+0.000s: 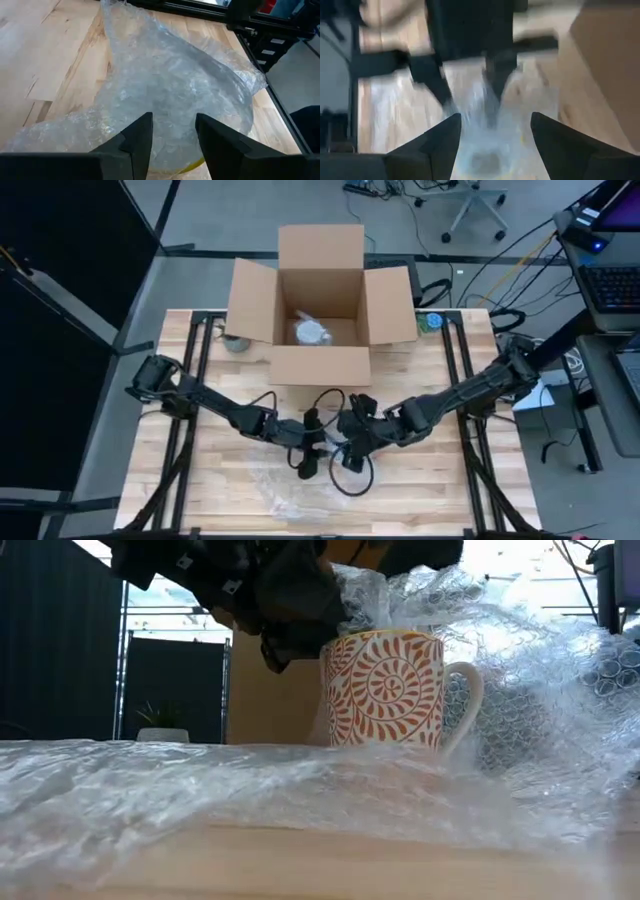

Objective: Wrap mug
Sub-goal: Wrap the orange mug with bubble wrap

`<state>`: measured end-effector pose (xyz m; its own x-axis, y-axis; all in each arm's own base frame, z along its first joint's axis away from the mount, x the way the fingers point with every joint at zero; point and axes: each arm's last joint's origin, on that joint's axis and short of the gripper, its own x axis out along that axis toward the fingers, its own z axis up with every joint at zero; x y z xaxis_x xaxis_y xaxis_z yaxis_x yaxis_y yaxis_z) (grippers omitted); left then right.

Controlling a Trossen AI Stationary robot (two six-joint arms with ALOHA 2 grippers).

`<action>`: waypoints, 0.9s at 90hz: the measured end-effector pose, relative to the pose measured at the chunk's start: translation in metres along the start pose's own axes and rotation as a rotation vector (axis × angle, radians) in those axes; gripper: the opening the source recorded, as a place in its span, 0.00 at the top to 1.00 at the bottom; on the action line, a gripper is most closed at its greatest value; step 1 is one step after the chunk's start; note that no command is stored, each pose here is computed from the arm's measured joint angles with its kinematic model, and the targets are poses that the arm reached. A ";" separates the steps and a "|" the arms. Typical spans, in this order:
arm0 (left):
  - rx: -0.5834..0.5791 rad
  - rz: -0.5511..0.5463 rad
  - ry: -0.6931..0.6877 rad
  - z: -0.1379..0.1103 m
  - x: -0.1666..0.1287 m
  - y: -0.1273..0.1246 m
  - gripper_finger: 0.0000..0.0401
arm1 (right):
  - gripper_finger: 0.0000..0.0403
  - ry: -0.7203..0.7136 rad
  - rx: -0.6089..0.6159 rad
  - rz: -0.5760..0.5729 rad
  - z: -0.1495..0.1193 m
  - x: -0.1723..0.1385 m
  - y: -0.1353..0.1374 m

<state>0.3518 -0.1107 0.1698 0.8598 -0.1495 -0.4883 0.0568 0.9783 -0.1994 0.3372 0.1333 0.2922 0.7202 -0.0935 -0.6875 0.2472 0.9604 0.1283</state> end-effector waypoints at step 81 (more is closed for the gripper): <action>-0.001 -0.005 0.000 0.000 0.000 -0.001 0.64 | 0.44 0.240 -0.051 -0.150 -0.053 0.071 0.010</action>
<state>0.3517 -0.1113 0.1698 0.8595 -0.1543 -0.4874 0.0607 0.9774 -0.2024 0.3560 0.1500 0.2069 0.5025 -0.1762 -0.8464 0.3019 0.9531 -0.0192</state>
